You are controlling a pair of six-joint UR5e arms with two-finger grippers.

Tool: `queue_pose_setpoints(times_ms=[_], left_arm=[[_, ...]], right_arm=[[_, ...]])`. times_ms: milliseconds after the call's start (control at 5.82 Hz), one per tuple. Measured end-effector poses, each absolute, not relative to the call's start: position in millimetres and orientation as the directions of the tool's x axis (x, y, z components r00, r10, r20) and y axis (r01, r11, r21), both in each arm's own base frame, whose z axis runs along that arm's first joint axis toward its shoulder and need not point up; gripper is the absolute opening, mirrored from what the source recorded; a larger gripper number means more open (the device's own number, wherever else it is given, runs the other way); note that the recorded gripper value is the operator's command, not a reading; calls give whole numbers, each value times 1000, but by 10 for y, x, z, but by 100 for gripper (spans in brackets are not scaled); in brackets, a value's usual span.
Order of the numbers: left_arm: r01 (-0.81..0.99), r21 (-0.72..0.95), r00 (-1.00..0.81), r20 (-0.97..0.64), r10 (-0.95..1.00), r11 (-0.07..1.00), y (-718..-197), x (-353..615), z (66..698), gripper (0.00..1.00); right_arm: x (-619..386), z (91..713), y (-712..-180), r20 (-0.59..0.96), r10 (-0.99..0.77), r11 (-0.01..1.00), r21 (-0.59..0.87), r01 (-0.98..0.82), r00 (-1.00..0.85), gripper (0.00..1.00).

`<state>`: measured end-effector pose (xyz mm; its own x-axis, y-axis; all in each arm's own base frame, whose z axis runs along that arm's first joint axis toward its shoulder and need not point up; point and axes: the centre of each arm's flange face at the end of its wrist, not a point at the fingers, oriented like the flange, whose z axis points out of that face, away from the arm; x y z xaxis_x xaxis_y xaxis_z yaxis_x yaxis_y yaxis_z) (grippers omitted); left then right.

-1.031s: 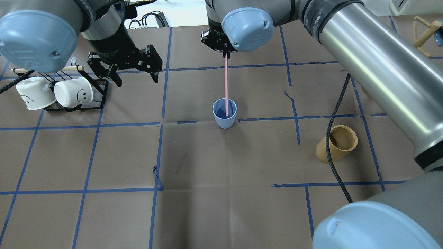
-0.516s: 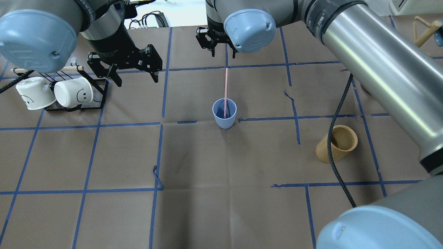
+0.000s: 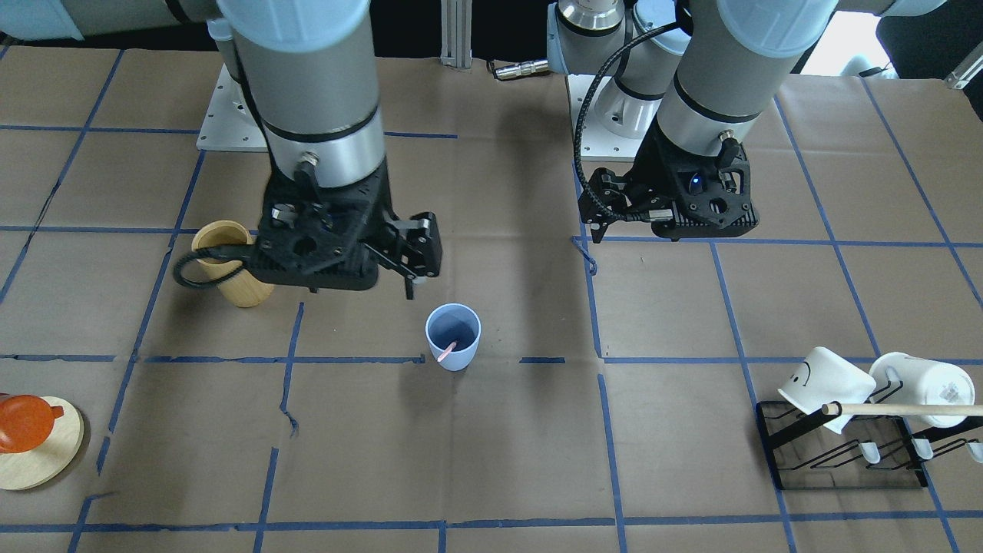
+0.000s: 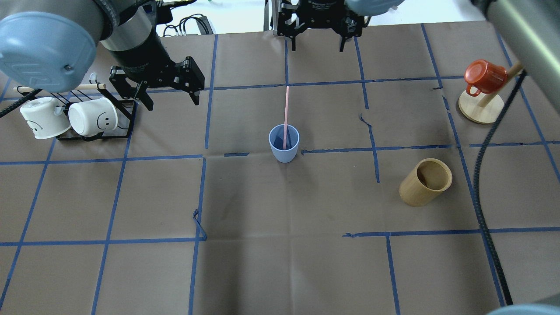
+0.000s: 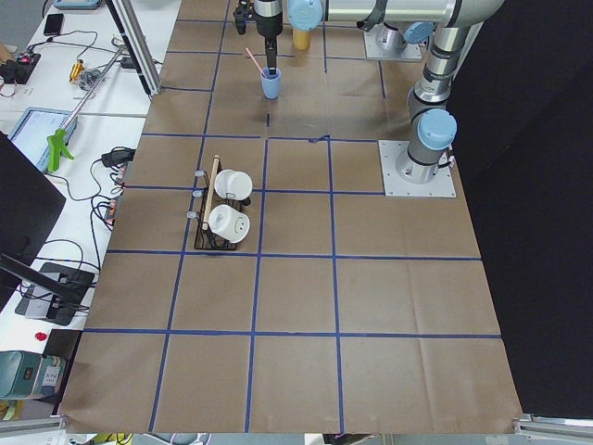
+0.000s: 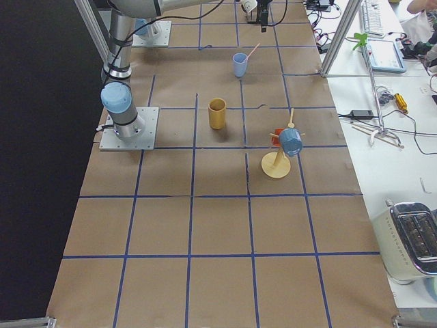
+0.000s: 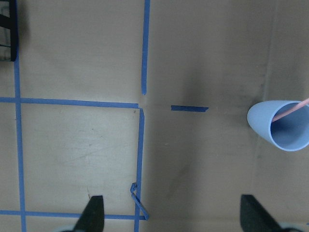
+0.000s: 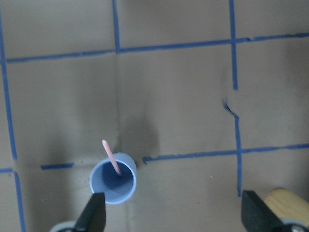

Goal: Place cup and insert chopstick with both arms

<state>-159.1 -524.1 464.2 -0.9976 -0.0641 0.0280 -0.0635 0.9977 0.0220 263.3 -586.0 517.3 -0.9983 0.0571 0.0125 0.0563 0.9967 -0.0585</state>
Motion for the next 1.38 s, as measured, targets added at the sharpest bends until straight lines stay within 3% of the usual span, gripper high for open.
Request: queue_pose_setpoints(times_ms=[516,1375], left_arm=[[-62,31,-998,24,-63,998,-5212,-1602,4647,99],[-62,36,-998,23,-63,997,-5205,-1603,4644,99]], right_arm=[[1447,5210,-5258,34,19,996,83,22,-999,100],[1425,5032,-5090,21,86,996,32,87,-996,100]])
